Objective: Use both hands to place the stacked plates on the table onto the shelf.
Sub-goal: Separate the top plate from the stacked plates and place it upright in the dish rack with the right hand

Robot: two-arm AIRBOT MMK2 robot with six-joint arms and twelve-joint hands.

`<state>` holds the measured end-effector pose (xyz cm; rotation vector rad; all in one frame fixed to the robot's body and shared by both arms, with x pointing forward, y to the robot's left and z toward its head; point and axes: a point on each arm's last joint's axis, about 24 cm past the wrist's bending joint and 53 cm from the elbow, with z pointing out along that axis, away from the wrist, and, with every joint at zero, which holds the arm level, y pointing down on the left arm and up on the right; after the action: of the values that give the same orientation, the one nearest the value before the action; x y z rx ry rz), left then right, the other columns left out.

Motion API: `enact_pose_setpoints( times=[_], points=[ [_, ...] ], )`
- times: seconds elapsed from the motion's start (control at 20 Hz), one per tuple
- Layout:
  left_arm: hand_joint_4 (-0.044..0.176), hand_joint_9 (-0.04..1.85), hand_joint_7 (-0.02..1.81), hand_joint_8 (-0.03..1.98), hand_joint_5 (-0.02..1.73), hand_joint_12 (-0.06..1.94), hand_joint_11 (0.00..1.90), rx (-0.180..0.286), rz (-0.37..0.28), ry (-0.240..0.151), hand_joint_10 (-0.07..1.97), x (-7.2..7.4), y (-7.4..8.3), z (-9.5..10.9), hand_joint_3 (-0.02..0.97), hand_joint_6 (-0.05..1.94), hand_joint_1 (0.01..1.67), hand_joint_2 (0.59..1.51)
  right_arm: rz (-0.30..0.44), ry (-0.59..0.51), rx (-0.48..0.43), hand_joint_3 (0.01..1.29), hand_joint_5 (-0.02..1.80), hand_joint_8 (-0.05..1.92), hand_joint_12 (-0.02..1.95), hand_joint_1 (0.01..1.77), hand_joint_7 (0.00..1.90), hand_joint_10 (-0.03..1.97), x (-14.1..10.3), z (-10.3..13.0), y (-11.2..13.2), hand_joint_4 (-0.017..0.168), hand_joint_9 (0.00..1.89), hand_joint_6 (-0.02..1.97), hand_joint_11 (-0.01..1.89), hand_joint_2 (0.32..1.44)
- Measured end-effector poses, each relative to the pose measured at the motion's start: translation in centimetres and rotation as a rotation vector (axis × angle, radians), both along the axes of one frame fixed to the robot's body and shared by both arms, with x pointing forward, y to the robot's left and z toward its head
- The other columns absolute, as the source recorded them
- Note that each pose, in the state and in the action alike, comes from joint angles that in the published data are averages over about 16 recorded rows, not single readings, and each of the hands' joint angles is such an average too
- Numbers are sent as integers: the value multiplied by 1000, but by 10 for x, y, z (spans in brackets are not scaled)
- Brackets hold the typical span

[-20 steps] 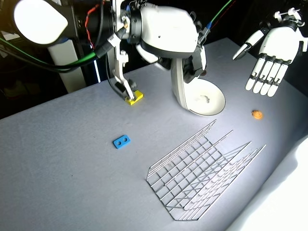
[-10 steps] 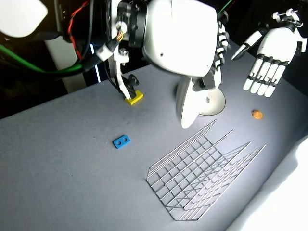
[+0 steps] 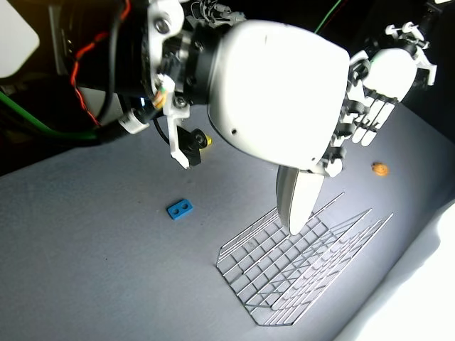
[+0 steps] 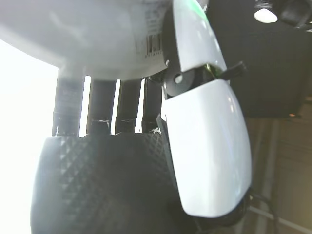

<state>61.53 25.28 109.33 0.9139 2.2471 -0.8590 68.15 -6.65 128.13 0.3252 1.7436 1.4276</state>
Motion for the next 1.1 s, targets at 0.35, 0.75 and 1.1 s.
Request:
enact_pose_setpoints(
  times=[0.35, 0.75, 1.1],
  points=[
    [1, 18, 17, -4, 18, 3, 17, 50, -17, 28, 4, -7, -2, -26, 14, 8, 12, 1199, -43, 49, 11, 15, 839, 955, 919, 1263, 1038, 89, 15, -6, -9, -9, 1245, 1082, 942, 1031],
    [1, 20, 14, -4, 15, 4, 20, 96, -15, 43, 3, -10, 2, -46, 14, 8, 12, 1200, -78, 74, 24, 15, 831, 977, 918, 1252, 1031, 61, 27, -6, -18, -10, 1271, 1082, 944, 1042],
    [1, 17, 14, -4, 17, 4, 21, 129, -12, 50, -3, -11, 7, -57, 15, 8, 12, 1200, -102, 101, 22, 15, 830, 974, 918, 1250, 1031, 53, 38, -14, -22, -10, 1287, 1082, 950, 1054]
  ],
)
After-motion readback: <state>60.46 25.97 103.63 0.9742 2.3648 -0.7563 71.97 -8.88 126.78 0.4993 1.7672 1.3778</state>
